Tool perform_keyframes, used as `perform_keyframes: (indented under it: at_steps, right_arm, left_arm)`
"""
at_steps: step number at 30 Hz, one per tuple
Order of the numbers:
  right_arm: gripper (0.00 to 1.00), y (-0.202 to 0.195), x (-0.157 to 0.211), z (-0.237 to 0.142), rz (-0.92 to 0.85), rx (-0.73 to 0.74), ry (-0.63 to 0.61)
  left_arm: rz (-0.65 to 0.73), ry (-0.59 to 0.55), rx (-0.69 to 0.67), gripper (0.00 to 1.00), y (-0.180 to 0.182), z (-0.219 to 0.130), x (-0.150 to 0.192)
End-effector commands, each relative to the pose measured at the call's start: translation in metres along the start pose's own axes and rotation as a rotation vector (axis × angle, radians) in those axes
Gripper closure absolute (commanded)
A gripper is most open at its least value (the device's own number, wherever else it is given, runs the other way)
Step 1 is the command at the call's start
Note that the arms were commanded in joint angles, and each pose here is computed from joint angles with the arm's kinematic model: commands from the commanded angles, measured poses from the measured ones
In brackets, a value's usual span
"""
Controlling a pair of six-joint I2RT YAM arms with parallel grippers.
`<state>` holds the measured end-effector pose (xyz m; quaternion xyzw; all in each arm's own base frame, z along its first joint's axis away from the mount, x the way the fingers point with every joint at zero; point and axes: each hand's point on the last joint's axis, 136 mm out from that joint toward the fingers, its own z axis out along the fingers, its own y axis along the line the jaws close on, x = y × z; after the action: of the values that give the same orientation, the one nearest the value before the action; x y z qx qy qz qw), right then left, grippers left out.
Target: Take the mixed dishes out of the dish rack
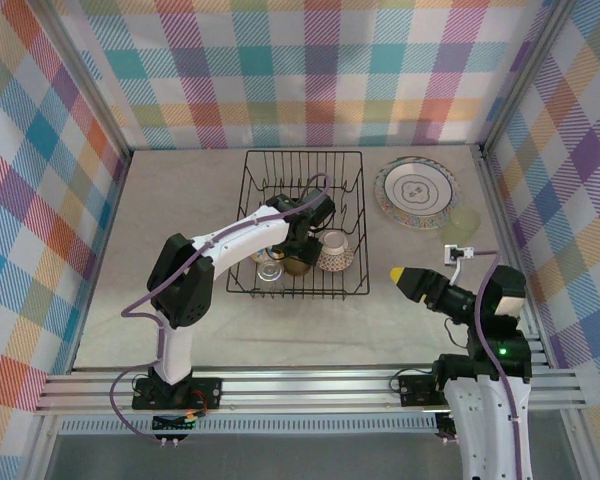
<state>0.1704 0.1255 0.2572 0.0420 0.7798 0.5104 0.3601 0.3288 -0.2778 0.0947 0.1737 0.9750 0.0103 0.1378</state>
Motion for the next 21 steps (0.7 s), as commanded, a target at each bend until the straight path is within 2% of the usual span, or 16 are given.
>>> perform_keyframes:
  at_steps: [1, 7, 21]
  right_arm:
    - [0.01, 0.005, 0.003, 0.001, -0.009, -0.039, 0.010]
    - [0.01, 0.006, 0.004, 0.002, -0.007, -0.059, 0.016]
    - [0.01, 0.010, 0.003, 0.002, -0.011, -0.084, 0.015]
  left_arm:
    - [-0.008, -0.008, -0.006, 0.37, 0.000, -0.002, 0.001]
    - [-0.019, -0.039, 0.029, 0.42, -0.002, -0.018, -0.003]
    - [-0.045, -0.161, 0.112, 0.43, -0.002, -0.083, -0.019]
